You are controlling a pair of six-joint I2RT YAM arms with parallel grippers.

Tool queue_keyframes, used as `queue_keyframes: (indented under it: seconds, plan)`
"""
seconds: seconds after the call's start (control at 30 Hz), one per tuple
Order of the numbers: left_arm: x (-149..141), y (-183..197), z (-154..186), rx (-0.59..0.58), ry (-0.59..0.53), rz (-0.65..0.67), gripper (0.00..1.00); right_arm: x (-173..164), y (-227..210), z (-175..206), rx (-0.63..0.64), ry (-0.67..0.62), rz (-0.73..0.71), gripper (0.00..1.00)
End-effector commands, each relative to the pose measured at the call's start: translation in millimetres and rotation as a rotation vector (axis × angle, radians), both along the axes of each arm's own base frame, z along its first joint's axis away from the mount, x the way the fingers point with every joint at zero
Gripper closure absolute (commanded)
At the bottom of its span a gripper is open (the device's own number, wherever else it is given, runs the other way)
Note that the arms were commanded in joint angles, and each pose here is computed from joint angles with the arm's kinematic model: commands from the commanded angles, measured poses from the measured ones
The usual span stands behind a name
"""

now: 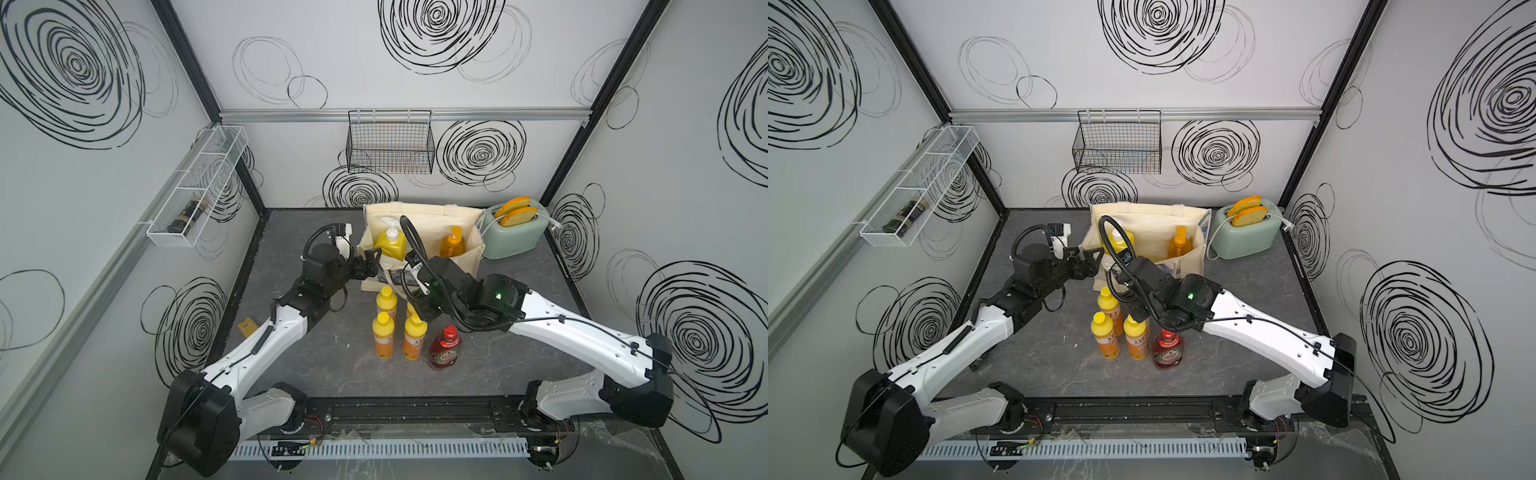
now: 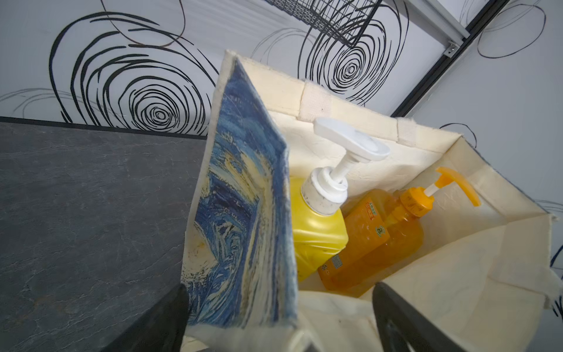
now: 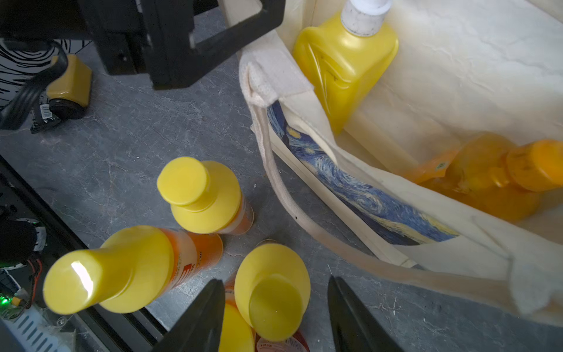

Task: Pack dish soap into the shopping bag
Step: Pick up the bottle of dish soap at the center of the board.

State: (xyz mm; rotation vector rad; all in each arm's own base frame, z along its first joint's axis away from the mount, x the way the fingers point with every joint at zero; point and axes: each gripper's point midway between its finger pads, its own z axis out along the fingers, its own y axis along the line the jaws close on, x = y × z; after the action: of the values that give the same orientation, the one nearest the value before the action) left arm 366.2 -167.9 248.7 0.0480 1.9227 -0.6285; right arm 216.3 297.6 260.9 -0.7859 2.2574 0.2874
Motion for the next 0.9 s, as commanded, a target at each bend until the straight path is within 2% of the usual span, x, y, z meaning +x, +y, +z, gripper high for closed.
queue_keyframes:
  seconds: [0.0,0.3,0.5,0.63,0.87]
  plan:
    - [-0.5,0.0,11.7,-0.012,-0.052,-0.010,0.04,-0.3,-8.3,-1.9,0.003,0.023,-0.031,0.41]
    - [-0.8,-0.9,11.2,-0.009,-0.050,-0.013,0.04,6.9,-12.2,-20.0,-0.001,0.063,-0.042,0.42]
    - [-0.7,-1.2,11.8,-0.010,-0.052,-0.014,0.04,8.5,-11.7,-25.8,-0.004,0.077,-0.041,0.47]
    - [-0.9,-1.4,11.4,-0.007,-0.052,-0.015,0.04,10.3,-10.6,-30.3,-0.016,0.082,-0.040,0.54]
    - [-0.4,-1.1,10.0,-0.006,-0.048,-0.013,0.04,16.7,-14.1,-33.0,-0.045,0.070,-0.064,0.77]
